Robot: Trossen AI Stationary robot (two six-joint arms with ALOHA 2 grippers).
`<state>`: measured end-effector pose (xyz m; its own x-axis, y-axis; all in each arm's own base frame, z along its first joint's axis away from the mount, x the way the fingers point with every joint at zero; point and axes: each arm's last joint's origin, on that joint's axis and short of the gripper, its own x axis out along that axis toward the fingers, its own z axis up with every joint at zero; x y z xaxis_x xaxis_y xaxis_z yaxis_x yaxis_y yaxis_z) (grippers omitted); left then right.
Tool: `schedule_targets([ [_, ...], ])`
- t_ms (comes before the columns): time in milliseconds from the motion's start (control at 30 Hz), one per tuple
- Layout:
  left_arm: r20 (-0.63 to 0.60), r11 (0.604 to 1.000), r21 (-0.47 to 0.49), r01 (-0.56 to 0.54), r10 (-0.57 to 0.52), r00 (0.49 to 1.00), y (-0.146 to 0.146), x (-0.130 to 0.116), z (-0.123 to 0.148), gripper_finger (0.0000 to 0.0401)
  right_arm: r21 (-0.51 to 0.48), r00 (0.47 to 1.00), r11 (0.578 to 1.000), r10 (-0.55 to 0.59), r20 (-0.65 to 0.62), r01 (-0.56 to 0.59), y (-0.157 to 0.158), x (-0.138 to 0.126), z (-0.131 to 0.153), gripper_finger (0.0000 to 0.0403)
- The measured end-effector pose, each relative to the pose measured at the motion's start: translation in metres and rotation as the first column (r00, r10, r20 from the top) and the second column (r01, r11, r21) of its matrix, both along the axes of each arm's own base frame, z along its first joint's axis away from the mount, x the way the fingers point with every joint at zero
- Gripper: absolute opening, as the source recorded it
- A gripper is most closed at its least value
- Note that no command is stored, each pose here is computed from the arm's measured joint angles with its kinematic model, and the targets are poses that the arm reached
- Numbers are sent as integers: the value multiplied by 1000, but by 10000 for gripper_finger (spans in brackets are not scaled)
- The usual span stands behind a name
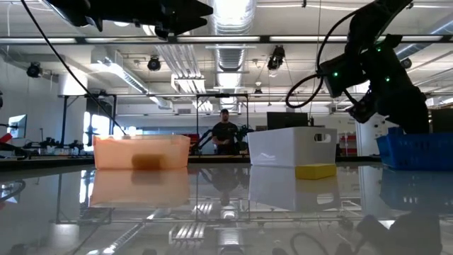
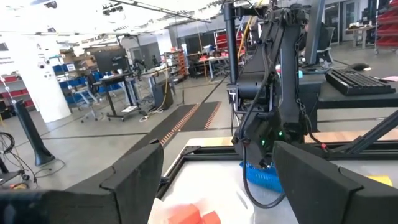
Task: Sort & place blocks by color
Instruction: Put the green block into the blue bin, then put the yellow block into the orange bin
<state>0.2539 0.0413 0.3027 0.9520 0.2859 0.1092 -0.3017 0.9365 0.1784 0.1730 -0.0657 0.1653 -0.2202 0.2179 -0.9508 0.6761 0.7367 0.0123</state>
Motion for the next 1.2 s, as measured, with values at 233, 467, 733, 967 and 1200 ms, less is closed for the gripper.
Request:
schedule_targets([
  [233,2,1000,-4,-1,1,1000,0,0,0,283,-23,1000,1000,5,11,-5,-1,2,-1,197],
  [467,-2,1000,-24,4,-4,1000,-1,0,-1,283,-21,1000,1000,5,8,-4,-1,2,2,200],
  [733,-68,995,-99,19,-26,997,-5,2,-9,283,-54,996,999,-2,86,7,-1,1,22,193],
  [967,-76,993,-99,61,-69,995,-16,4,-11,283,-150,975,987,-30,221,64,4,-2,43,193],
  [1200,-51,987,-105,123,-128,990,-31,5,-9,283,-272,906,959,49,419,74,15,1,63,194],
])
